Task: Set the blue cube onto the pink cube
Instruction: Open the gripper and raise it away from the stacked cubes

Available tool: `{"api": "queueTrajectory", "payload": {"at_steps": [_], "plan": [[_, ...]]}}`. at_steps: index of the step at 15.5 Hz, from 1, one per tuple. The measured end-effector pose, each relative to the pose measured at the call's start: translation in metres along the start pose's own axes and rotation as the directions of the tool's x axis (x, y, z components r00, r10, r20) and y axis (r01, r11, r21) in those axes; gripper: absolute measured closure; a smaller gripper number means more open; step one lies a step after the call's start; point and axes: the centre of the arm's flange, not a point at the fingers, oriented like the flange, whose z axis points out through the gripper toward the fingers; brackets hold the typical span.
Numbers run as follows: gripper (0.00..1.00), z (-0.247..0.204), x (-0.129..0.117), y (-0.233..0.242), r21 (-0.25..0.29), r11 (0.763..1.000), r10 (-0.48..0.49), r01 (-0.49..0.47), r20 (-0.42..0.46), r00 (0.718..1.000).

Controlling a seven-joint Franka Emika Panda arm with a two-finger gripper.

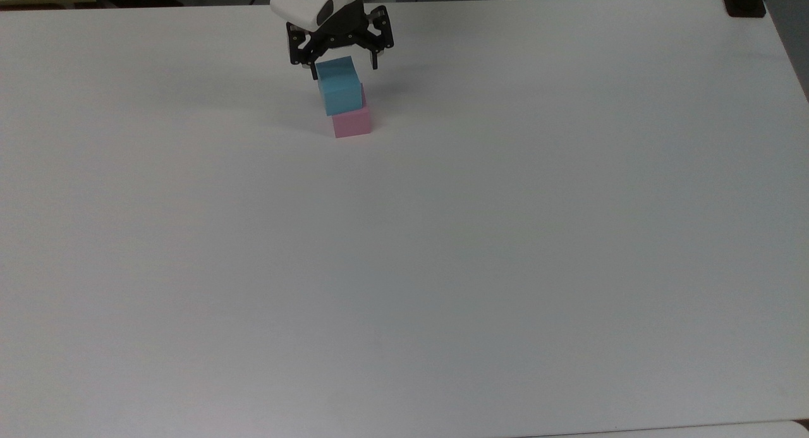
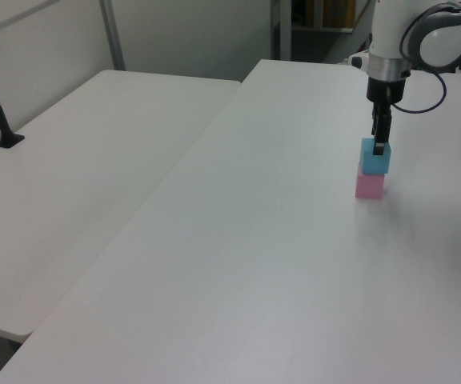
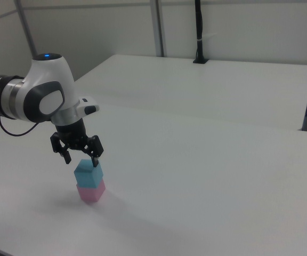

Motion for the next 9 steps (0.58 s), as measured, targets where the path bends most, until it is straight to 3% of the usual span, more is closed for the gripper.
{"api": "queueTrajectory", "payload": {"at_steps": [6, 9], "plan": [[0.00, -0.006, -0.001, 0.001, 0.005, 1.000, 0.003, -0.003, 0.024, 1.000], [0.00, -0.053, 0.000, 0.016, 0.013, 0.999, 0.032, -0.033, 0.066, 0.997]]}}
